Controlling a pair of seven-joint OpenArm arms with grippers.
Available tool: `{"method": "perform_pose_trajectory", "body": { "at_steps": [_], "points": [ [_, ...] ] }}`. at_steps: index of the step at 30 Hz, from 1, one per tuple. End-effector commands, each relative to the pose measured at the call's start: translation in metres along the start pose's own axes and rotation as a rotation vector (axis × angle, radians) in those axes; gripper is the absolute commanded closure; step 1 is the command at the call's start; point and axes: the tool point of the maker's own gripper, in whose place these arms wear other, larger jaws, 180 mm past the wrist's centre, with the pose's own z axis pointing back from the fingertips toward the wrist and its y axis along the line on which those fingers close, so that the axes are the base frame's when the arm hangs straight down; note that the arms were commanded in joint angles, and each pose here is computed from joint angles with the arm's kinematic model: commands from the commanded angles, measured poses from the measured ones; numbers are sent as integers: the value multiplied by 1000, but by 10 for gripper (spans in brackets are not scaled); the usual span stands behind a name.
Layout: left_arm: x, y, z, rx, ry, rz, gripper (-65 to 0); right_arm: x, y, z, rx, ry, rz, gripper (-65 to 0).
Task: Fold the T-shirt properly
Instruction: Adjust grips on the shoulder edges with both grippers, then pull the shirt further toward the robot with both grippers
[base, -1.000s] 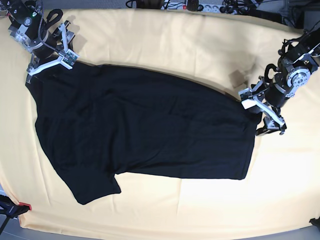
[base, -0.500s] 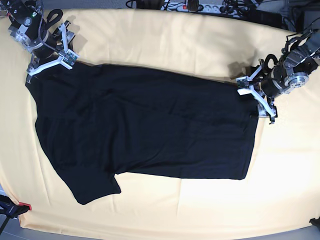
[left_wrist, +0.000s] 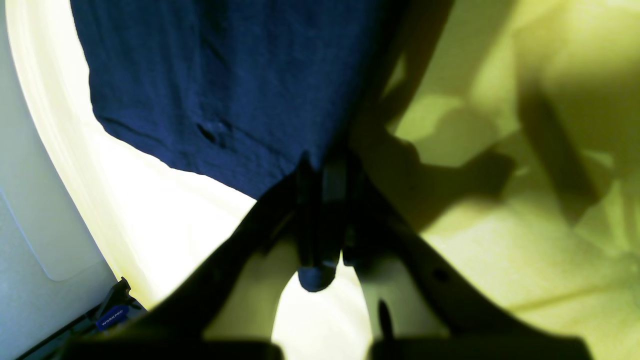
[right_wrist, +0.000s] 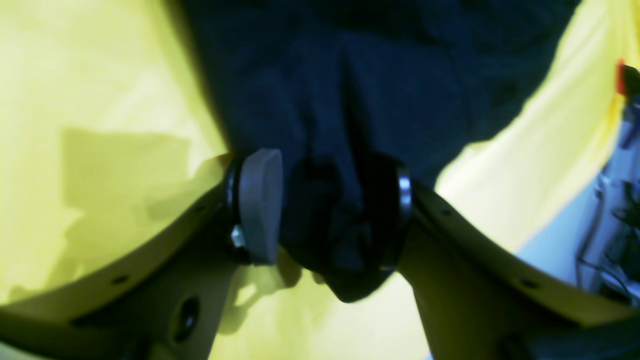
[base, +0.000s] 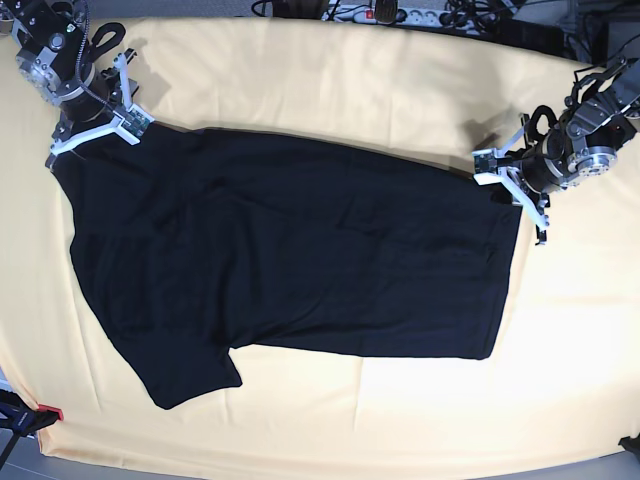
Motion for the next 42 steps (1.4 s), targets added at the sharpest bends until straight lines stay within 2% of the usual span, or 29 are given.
{"method": "perform_pose_trajectory", "body": {
  "at_steps": [1, 5, 8, 11, 12, 17, 23, 27, 28, 31, 36, 42],
  "points": [
    [-5, 13, 5, 35, 11, -14, 0, 3, -10, 3, -31, -9, 17, -309],
    [-4, 13, 5, 35, 10, -14, 0, -4, 3, 3, 37, 28, 48, -374],
    [-4, 13, 5, 35, 10, -14, 0, -9, 18, 3, 119, 38, 60, -377],
    [-5, 13, 6, 35, 11, -14, 0, -23, 26, -3, 146, 64, 70, -377],
    [-5, 13, 6, 35, 10, -15, 0, -31, 25, -7, 139, 86, 66, -377],
    [-4, 13, 5, 35, 10, -14, 0, -59, -6, -18, -30, 171, 107, -377],
    [-4, 13, 6, 35, 10, -14, 0, -56, -6, -18, -31, 154, 127, -368],
    [-4, 13, 5, 35, 9, -14, 0, -52, -6, -19, -30, 128, 122, -254],
    [-4, 13, 5, 35, 9, -14, 0, -52, -6, -19, -31, 128, 122, -207],
    [-4, 13, 5, 35, 10, -14, 0, -52, -11, -19, -59, 132, 127, 0],
    [-3, 10, 9, 16, 10, -32, 0, -57, -40, -13, -207, 184, 180, 0],
    [2, -17, 32, -161, -18, -73, 0, -77, -30, -10, -142, 290, 236, 0]
  ]
}}
